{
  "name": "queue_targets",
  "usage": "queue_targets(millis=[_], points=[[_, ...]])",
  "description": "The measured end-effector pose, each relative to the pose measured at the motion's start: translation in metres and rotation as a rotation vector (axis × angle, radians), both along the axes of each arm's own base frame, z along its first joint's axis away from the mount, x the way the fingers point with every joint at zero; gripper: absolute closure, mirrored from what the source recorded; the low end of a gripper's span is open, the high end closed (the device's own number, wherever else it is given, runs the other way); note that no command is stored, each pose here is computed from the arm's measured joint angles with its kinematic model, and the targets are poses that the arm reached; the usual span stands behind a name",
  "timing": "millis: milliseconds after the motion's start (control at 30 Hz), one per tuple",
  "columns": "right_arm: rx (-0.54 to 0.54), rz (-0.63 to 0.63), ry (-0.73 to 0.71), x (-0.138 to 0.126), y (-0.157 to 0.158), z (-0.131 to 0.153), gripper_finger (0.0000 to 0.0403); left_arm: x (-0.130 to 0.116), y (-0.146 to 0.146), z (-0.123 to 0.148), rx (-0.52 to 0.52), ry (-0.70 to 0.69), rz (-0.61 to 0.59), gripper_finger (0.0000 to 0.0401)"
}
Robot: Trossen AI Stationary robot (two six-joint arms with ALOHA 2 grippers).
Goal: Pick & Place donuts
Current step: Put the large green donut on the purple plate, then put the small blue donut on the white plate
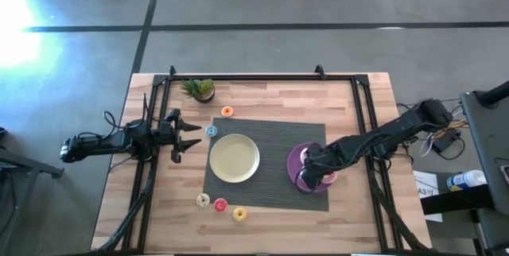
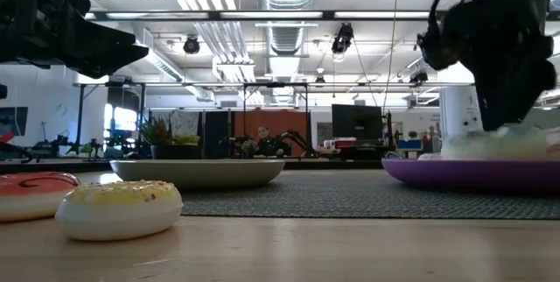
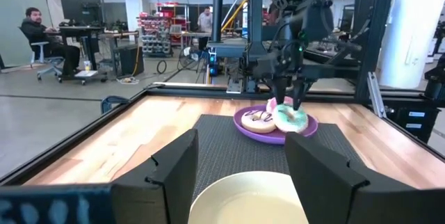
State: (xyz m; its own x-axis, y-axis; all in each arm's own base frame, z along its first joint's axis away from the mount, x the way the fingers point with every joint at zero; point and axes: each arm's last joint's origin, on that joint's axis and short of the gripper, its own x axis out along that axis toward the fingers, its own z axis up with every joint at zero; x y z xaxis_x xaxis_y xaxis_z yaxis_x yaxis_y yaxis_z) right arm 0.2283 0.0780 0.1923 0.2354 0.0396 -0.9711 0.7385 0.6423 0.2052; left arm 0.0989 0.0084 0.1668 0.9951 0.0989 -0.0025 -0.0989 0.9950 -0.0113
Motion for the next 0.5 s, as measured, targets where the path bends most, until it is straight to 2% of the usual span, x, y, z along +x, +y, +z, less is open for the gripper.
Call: queue_targets(millis=[167,267,367,433,500], points=[[-0.095,0.142,-0.098,0.008,0.001,0.021,0.0174,0.000,0.000,0.000,0.000,0.000,0.000,0.0211],[-0.196,0.168,-0.156,0.015,-0.002,0.037,0.0171,0.000,0.000,0.000,0.000,0.000,0.000,0.0211],[-0.329,0.092,-0.230,0.024,-0.007,0.053,0.0170,0.000,0.000,0.000,0.006,-0.002,0.000,0.0211],[-0.392,-0.038,-0.286,0.031,-0.014,0.062,0.0170,0.000,0.000,0.005,0.008,-0.054,0.001,0.0211],[-0.450,-0.174,-0.332,0.039,-0.025,0.068,0.0170,-0.001,0.000,0.016,-0.133,-0.177,-0.011,0.0211]])
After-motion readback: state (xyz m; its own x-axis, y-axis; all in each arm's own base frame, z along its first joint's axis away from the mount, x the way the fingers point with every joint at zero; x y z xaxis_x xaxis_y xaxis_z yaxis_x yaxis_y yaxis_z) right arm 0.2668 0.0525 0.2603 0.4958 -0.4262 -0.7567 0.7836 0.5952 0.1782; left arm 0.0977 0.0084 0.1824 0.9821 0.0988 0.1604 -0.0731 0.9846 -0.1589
